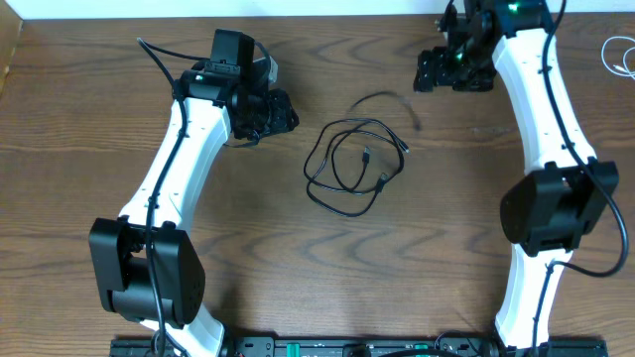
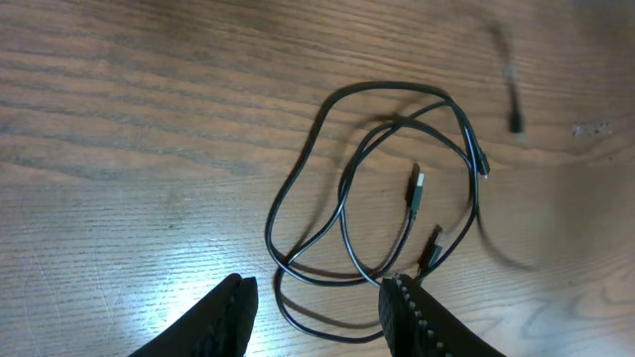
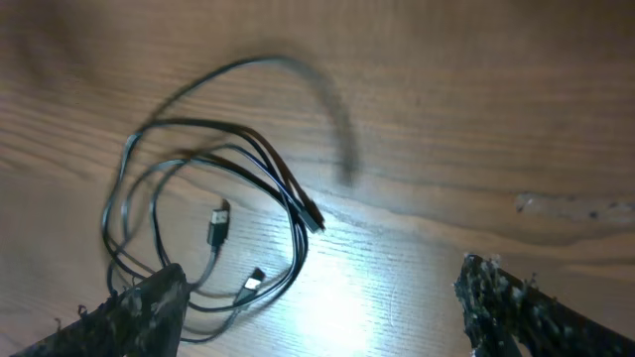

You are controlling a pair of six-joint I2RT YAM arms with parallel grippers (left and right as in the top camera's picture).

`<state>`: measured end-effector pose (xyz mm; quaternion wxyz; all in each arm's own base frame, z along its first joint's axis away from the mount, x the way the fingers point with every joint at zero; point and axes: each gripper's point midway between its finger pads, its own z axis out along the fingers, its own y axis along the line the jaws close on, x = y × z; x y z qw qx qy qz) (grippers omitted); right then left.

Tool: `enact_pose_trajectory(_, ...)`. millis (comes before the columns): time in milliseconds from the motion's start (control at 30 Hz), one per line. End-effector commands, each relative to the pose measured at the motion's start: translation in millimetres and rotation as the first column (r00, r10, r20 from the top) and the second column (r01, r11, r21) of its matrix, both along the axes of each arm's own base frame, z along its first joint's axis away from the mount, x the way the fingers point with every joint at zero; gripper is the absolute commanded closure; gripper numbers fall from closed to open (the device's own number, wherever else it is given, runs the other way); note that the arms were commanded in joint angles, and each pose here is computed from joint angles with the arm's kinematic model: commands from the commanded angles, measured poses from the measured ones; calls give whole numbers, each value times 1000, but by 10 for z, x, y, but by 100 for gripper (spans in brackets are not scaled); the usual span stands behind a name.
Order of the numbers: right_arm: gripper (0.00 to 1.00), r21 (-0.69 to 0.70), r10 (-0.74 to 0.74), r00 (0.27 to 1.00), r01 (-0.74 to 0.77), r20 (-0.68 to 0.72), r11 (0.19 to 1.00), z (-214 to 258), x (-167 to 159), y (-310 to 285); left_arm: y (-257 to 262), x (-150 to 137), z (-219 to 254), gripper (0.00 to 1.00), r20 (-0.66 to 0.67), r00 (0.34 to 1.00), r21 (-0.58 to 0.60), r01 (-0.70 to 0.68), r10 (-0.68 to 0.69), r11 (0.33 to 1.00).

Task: Untangle cables

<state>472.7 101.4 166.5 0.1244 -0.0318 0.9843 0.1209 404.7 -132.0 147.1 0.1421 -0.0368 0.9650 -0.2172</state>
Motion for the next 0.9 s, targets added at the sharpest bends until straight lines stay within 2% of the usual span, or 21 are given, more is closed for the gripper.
enact_pose_trajectory(0, 16, 28, 17, 988, -22, 153, 999, 594, 11, 39, 27, 21, 19, 55, 13, 1000, 13, 7, -8, 1000)
enact_pose_trajectory(133, 15, 63, 39, 988, -49, 149, 997, 633, -43, 148, 27, 20, 17, 55, 13, 1000, 13, 7, -8, 1000)
enact_pose_trajectory(367, 17, 37, 175, 985, -174, -11, 984, 136, -330, 464, 33, 29, 20, 55, 16, 1000, 14, 5, -5, 1000)
enact_pose_trajectory(633, 21, 27, 259, 959, -257, -119, 966, -477, -602, 774, 332, 112, 0, 55, -15, 988, 20, -153, 153, 988)
enact_pose_trajectory(733, 22, 30, 375, 917, -374, -134, 927, -655, -755, 899, 492, 140, -3, 55, -19, 981, 21, -192, 192, 981)
enact_pose_trajectory(867, 22, 90, 624, 773, -617, -117, 782, -797, -1063, 1151, 711, 175, -3, 55, -19, 970, 21, -242, 243, 970)
